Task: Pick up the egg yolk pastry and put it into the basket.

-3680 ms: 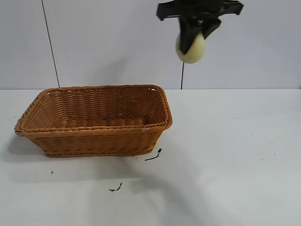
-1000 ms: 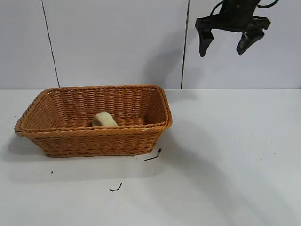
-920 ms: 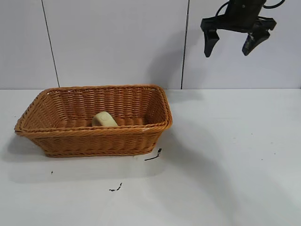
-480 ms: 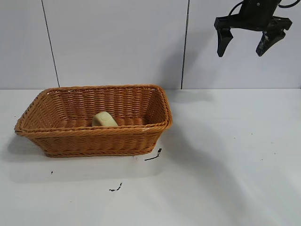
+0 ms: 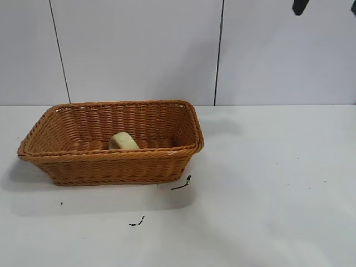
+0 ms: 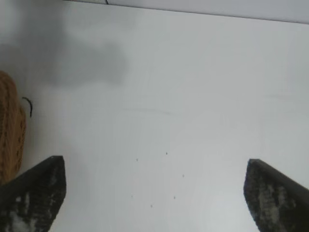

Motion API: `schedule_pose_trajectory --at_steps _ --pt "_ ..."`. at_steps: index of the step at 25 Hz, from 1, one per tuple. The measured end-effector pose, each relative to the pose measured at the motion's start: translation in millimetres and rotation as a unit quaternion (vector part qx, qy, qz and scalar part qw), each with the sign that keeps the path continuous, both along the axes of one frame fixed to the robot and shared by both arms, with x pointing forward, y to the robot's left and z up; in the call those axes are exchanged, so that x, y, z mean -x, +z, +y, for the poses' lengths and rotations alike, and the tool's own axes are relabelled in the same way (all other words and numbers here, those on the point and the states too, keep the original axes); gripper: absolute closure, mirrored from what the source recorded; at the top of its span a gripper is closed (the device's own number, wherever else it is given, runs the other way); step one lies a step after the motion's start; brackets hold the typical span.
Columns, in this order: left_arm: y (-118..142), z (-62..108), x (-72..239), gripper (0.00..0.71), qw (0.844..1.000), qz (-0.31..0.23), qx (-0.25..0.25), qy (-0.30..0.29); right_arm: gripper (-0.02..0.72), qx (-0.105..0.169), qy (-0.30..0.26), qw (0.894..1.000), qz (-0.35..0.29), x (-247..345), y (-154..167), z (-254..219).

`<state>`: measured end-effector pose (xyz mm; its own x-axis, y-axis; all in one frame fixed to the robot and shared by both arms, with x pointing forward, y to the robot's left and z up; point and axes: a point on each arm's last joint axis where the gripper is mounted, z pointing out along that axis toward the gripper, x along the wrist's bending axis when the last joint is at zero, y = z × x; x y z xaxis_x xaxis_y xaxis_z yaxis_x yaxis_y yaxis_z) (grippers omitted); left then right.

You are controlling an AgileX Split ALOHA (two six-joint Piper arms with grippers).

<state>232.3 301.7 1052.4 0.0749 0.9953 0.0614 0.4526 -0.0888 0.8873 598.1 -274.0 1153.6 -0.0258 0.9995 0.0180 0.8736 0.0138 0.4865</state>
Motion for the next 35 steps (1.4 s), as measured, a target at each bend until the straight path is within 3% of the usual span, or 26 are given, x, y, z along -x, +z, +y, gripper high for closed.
schedule_pose_trajectory --at_steps 4,8,16,20,25,35 --pt "0 0.0 0 0.014 1.0 0.0 0.0 0.0 0.01 0.002 -0.002 1.0 -0.001 59 10 -5" --pt "0 0.0 0 0.014 1.0 0.0 0.0 0.0 0.01 0.002 -0.004 1.0 0.01 119 -1 -9" --pt "0 0.0 0 0.014 1.0 0.0 0.0 0.0 0.01 0.002 -0.005 1.0 0.02 231 -55 -17" --pt "0 0.0 0 0.014 1.0 0.0 0.0 0.0 0.01 -0.004 -0.003 0.998 -0.058 274 -81 -19" --pt "0 0.0 0 0.014 1.0 0.0 0.0 0.0 0.01 -0.016 0.0 0.988 -0.152 314 -104 -21" --pt "0 0.0 0 0.014 1.0 0.0 0.0 0.0 0.01 -0.024 0.003 0.955 -0.296 361 -102 -25"
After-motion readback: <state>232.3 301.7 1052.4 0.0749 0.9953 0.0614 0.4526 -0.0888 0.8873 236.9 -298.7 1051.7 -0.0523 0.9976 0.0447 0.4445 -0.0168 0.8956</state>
